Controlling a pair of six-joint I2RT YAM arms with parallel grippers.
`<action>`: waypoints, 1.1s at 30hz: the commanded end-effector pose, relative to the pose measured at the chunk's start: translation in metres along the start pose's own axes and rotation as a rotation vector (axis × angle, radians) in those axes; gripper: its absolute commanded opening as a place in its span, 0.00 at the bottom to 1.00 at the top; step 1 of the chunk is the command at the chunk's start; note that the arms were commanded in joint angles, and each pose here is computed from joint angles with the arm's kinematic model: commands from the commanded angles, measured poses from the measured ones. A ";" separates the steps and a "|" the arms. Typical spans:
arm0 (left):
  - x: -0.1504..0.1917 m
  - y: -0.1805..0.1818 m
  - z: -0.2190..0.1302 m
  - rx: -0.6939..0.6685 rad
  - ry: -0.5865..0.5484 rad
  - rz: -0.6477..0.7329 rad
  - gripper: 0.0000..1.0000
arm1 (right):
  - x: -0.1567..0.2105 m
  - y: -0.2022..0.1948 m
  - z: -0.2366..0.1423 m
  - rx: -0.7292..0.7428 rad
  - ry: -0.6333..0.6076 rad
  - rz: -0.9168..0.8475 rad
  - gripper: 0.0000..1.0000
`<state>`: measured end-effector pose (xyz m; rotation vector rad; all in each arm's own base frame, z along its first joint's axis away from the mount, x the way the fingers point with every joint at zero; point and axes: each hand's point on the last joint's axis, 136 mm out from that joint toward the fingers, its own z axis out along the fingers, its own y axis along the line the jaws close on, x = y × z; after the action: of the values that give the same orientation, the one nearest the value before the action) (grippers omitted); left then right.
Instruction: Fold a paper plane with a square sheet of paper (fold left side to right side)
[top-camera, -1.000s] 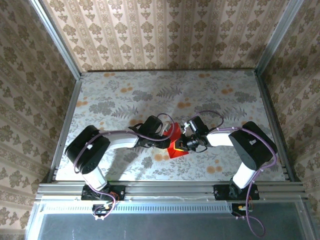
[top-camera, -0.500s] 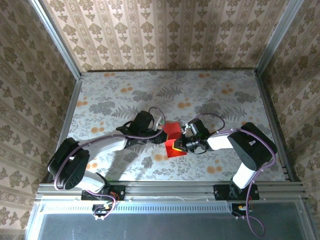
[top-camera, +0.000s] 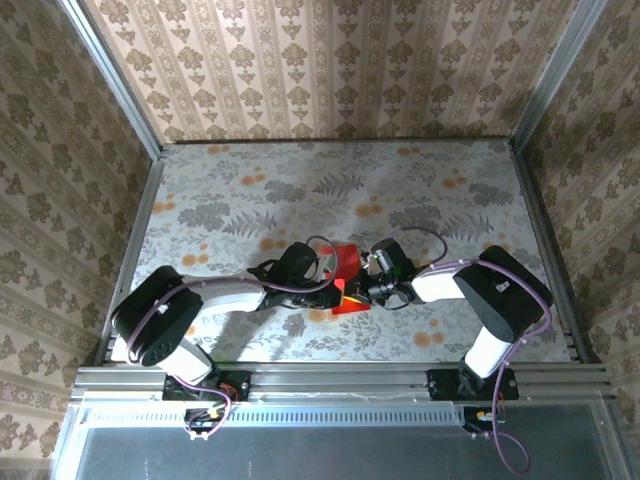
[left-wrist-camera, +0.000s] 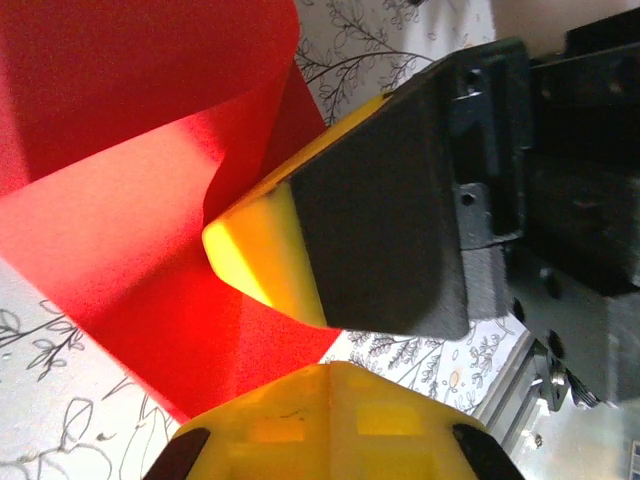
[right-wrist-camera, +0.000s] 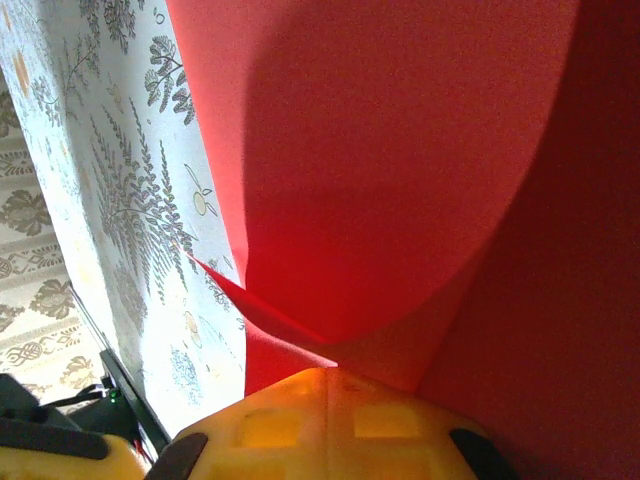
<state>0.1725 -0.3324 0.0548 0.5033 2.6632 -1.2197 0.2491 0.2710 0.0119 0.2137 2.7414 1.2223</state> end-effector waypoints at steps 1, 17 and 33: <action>-0.001 -0.004 0.006 0.024 0.002 -0.015 0.00 | 0.027 -0.050 0.005 0.183 0.062 0.078 0.00; 0.022 0.021 0.016 -0.040 0.042 -0.102 0.00 | 0.028 -0.049 0.005 0.186 0.067 0.065 0.00; 0.035 0.033 0.020 -0.068 0.052 -0.137 0.00 | 0.026 -0.043 0.003 0.184 0.073 0.047 0.00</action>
<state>0.1592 -0.3262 0.0216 0.3842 2.7672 -1.1977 0.2493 0.2726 0.0127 0.2047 2.7504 1.2107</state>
